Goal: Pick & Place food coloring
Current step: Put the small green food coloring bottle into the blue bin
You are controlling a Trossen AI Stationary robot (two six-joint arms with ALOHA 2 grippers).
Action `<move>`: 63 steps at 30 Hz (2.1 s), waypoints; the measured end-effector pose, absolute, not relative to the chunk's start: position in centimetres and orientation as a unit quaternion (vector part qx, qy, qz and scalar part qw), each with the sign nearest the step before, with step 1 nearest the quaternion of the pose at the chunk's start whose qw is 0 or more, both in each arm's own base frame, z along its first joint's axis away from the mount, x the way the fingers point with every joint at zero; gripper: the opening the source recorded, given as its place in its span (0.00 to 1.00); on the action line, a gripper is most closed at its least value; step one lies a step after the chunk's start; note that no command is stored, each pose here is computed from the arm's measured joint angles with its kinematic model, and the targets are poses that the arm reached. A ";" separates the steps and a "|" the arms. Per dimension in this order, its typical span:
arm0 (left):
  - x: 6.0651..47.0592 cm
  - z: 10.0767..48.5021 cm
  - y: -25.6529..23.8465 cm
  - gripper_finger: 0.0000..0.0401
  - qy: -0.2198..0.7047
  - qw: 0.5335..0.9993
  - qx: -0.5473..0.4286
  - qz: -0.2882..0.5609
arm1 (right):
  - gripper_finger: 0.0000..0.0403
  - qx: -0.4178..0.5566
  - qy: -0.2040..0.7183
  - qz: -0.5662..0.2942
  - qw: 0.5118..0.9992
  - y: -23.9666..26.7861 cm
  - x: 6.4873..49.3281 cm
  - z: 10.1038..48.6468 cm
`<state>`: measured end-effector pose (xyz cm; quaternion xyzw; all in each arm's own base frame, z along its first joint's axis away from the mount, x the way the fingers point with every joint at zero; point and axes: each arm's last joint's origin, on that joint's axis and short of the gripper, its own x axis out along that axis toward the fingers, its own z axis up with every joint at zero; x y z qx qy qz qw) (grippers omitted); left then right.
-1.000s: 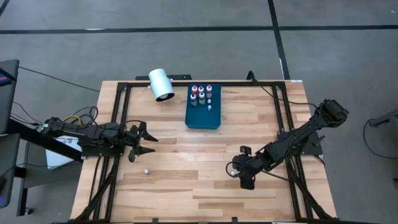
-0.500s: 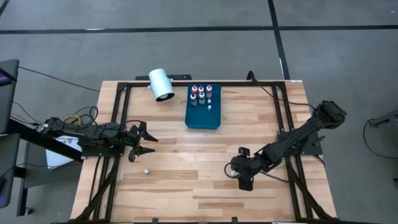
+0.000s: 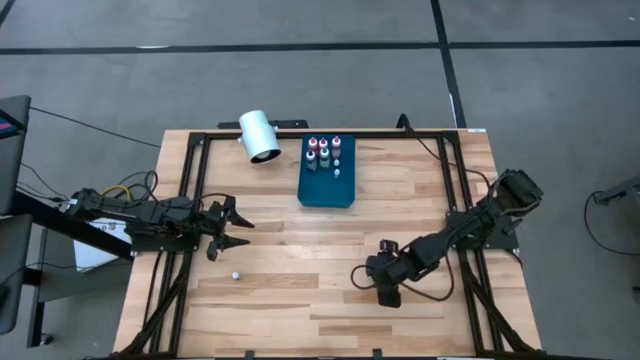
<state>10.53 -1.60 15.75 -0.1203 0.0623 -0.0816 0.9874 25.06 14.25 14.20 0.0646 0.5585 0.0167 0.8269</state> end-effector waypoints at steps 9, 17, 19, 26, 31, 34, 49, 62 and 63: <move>10.5 15.7 -1.6 0.58 0.063 0.987 -0.120 -0.082 | 0.54 0.065 0.558 0.015 0.827 14.0 25.2 14.2; 10.5 15.7 -1.6 0.58 0.063 0.987 -0.120 -0.081 | 0.36 0.071 0.544 0.017 0.836 14.2 25.5 14.3; 10.5 15.7 -1.6 0.58 0.063 0.987 -0.120 -0.081 | 0.32 0.070 0.542 0.019 0.837 14.2 25.5 14.4; 10.5 15.7 -1.6 0.58 0.063 0.987 -0.120 -0.082 | 0.19 0.071 0.540 0.018 0.838 14.1 25.6 14.4; 10.5 15.7 -1.6 0.58 0.063 0.987 -0.120 -0.081 | 0.16 0.071 0.540 0.018 0.839 14.1 25.6 14.4; 10.5 15.7 -1.6 0.58 0.063 0.987 -0.120 -0.081 | 0.16 0.072 0.540 0.018 0.839 14.1 25.6 14.4; 10.5 15.7 -1.6 0.58 0.063 0.987 -0.120 -0.082 | 0.16 0.075 0.533 0.025 0.842 14.4 26.1 15.2; 10.5 15.7 -1.6 0.58 0.064 0.987 -0.120 -0.082 | 0.16 0.007 0.527 0.039 0.849 12.4 29.0 18.6; 10.5 15.7 -1.6 0.58 0.063 0.987 -0.120 -0.082 | 0.16 -0.002 0.528 0.039 0.848 11.9 29.3 18.9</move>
